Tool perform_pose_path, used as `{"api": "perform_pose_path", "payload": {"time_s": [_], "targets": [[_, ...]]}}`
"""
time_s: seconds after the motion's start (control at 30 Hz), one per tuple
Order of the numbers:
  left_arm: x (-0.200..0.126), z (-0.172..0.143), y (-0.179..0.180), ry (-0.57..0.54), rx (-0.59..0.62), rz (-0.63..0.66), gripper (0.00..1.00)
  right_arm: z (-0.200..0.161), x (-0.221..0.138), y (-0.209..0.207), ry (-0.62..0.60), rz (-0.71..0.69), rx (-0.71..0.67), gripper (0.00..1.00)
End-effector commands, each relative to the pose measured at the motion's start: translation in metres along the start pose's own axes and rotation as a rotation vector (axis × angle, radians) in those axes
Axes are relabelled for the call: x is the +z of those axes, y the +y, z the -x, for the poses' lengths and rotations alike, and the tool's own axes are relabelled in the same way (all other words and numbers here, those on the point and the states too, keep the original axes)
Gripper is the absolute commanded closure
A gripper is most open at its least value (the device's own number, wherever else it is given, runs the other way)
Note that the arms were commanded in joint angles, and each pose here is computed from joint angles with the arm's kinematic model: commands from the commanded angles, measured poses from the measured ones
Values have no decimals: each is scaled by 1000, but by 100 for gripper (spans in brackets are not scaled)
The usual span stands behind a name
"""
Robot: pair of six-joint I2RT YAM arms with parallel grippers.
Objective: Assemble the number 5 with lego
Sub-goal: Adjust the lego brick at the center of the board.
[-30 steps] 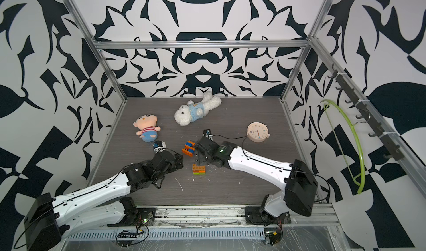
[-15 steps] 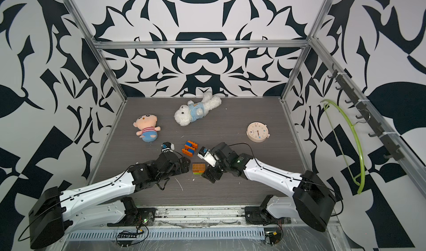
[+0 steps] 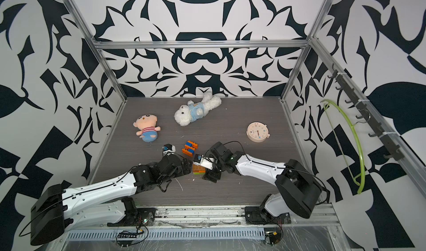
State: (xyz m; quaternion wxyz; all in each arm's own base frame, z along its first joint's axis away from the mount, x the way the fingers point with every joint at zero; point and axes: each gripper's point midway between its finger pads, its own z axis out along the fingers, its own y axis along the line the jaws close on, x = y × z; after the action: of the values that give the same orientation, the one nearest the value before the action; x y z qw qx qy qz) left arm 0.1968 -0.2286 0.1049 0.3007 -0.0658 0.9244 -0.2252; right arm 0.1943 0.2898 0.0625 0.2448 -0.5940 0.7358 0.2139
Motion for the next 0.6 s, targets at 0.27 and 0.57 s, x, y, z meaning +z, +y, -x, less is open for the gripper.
{"api": "perform_pose_path", "payload": {"time_s": [0.27,0.57], "targets": [[-5,10,7,-48,5,49,1,29,8,-21,-65,-46,-72,28],[0,7,5,-32,14,51,1,21,11,-13,-36,-1,-80,38]]}}
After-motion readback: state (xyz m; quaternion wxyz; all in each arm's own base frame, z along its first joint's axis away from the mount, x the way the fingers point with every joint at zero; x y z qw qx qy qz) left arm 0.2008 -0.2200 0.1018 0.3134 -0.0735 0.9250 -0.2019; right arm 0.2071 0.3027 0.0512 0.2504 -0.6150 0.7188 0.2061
